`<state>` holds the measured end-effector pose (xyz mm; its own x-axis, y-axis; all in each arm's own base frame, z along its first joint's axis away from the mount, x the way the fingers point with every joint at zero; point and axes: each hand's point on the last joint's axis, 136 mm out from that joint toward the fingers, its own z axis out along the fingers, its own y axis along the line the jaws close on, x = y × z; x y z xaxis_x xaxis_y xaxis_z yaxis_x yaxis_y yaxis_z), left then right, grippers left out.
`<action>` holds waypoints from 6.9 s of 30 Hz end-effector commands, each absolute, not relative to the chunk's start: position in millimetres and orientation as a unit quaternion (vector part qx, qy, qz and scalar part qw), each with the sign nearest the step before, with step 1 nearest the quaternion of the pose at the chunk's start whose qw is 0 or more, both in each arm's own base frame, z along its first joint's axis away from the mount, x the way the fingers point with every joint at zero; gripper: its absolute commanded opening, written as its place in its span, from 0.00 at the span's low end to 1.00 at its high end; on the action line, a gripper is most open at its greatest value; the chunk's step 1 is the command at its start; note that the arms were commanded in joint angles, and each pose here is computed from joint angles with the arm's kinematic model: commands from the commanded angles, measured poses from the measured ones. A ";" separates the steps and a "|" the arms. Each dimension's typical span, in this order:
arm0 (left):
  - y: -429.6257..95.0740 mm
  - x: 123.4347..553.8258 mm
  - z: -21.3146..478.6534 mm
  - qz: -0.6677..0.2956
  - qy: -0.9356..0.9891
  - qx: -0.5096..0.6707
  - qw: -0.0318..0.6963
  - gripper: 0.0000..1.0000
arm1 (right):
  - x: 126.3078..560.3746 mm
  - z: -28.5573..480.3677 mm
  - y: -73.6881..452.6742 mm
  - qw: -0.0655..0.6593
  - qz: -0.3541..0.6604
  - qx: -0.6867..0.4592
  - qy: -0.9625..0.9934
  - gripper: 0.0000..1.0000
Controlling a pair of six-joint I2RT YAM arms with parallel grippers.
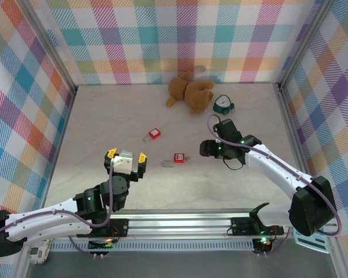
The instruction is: Unlock with the key
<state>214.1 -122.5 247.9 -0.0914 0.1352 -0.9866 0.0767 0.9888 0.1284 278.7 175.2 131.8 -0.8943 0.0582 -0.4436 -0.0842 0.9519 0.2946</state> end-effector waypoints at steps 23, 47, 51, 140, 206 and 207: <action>-142.0 198.0 152.8 -0.121 0.837 -0.003 0.533 0.87 | 384.6 39.4 165.5 0.113 0.028 -0.073 0.990 0.47; -151.8 198.9 155.6 -0.134 0.838 0.006 0.529 0.87 | 328.7 45.1 214.9 0.080 0.187 -0.059 0.977 0.39; -150.9 198.5 157.1 -0.130 0.839 0.008 0.529 0.87 | 337.0 57.5 215.4 0.097 0.183 -0.068 0.976 0.39; -157.6 201.3 153.5 -0.121 0.846 0.023 0.519 0.87 | 364.9 41.5 194.4 0.113 0.083 -0.115 0.983 0.06; -290.6 256.6 248.3 -0.271 0.594 0.323 0.686 0.60 | 211.5 295.6 328.4 0.245 0.394 -0.222 0.858 0.00; -290.1 257.0 248.3 -0.270 0.595 0.322 0.685 0.57 | 211.8 296.0 328.4 0.246 0.395 -0.220 0.857 0.00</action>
<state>255.9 -287.5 219.8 0.0972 0.0952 -0.9907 0.7449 0.6532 0.1358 216.5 322.9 285.9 -0.7842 -0.2046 -0.5858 -0.5637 0.6295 0.5348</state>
